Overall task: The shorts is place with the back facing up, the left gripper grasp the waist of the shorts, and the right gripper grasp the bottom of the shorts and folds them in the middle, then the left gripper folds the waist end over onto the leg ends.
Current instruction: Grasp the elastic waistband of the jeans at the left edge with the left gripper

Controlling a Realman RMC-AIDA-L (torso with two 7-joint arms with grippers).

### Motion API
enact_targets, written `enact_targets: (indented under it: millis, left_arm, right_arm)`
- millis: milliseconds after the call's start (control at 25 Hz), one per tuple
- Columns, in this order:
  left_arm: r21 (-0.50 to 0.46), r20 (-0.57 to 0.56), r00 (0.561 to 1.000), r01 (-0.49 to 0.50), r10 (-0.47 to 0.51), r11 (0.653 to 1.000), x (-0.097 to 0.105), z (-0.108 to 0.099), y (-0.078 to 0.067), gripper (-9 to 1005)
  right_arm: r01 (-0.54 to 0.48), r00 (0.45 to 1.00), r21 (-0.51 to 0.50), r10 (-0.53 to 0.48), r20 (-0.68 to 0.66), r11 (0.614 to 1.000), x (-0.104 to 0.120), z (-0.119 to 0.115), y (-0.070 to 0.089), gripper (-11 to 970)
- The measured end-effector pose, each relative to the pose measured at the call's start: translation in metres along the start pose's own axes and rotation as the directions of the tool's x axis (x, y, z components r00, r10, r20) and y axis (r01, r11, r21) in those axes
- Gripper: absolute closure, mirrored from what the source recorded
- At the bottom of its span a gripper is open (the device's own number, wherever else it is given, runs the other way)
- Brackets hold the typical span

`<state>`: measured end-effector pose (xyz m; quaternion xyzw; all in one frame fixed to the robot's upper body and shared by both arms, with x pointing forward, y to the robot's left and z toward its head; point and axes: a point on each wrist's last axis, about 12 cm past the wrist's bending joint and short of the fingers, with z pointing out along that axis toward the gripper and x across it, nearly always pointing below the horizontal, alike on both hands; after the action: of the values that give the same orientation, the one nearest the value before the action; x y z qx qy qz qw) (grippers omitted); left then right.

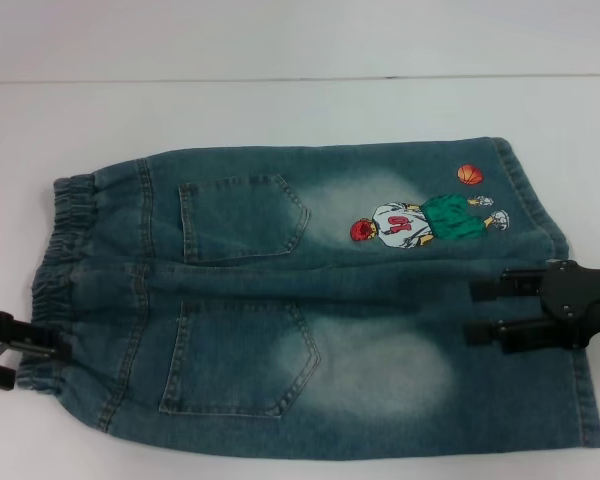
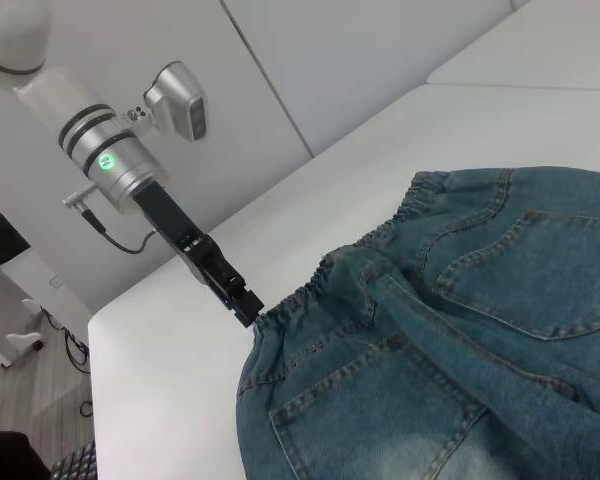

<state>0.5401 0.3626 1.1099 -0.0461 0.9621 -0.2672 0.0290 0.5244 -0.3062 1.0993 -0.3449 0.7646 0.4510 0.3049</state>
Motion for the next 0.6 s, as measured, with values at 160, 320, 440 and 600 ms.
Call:
enact_targets:
  millis: [160, 320, 440, 600]
  left_arm:
    - [-0.005, 0.004, 1.0, -0.002, 0.002, 1.0, -0.0009, 0.0002, 0.0, 94]
    - [-0.008, 0.009, 1.0, 0.0, 0.0, 1.0, -0.0009, 0.0004, 0.001, 101]
    - [-0.012, 0.014, 1.0, 0.003, -0.003, 1.0, -0.0007, 0.0005, 0.0023, 106]
    - [-0.009, 0.011, 1.0, 0.005, -0.005, 1.0, -0.0001, 0.0019, 0.0022, 112]
  right_arm:
    - [0.001, 1.0, -0.001, -0.001, -0.001, 1.0, 0.0008, 0.0001, 0.0001, 109]
    - [0.003, 1.0, -0.001, -0.003, 0.0, 1.0, 0.0024, -0.0002, 0.0004, 109]
    - [0.003, 1.0, -0.001, -0.003, 0.0, 1.0, 0.003, -0.0001, 0.0005, 108]
    - [0.002, 1.0, -0.001, -0.002, 0.001, 1.0, 0.0035, -0.0001, 0.0007, 109]
